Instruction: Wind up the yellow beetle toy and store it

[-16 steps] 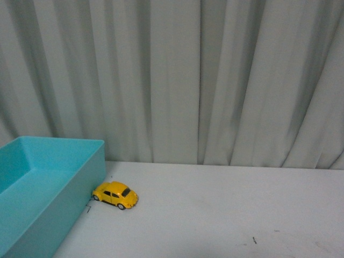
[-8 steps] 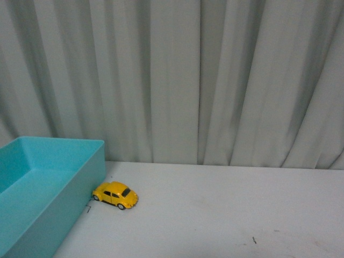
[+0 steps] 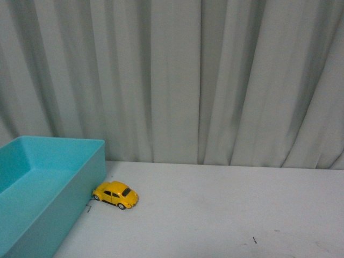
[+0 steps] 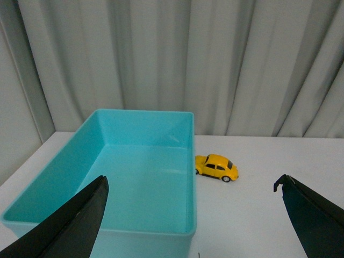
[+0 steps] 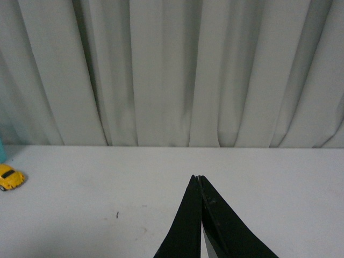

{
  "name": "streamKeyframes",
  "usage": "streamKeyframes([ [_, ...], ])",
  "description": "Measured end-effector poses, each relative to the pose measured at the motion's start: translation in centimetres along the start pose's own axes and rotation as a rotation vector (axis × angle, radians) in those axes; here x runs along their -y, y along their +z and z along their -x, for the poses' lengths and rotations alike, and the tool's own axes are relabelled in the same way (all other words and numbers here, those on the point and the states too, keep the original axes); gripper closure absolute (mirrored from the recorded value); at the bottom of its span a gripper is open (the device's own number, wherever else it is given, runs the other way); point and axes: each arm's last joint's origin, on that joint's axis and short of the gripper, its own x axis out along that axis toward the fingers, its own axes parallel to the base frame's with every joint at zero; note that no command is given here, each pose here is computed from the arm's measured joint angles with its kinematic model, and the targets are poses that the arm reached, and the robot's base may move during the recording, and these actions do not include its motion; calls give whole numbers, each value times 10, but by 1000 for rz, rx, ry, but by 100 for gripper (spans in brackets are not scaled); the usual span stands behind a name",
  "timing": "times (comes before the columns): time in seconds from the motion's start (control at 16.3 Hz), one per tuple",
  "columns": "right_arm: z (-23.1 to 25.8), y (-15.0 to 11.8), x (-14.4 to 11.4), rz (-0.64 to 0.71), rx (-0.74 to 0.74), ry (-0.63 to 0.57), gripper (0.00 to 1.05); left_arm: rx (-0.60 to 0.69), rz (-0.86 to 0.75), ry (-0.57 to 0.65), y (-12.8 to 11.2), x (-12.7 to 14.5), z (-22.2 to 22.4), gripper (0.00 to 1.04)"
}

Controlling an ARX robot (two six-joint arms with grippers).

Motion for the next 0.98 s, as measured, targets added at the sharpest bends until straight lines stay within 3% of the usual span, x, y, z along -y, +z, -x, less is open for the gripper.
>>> streamKeyframes([
  [0.18,0,-2,0,0,-18,0,103,1,0,1,0,0,0,7],
  [0.31,0,-2,0,0,-18,0,86,0,0,1,0,0,0,7],
  [0.73,0,-2,0,0,-18,0,9,0,0,1,0,0,0,7],
  [0.8,0,-2,0,0,-18,0,5,-60,16,-20,-1,0,0,7],
  [0.86,0,-2,0,0,-16,-1,7,-348,127,-108,2,0,-3,7],
  [0.92,0,-2,0,0,-18,-1,6,-445,189,-151,14,5,-19,7],
  [0.98,0,-2,0,0,-18,-1,6,-428,182,-200,28,15,-39,7],
])
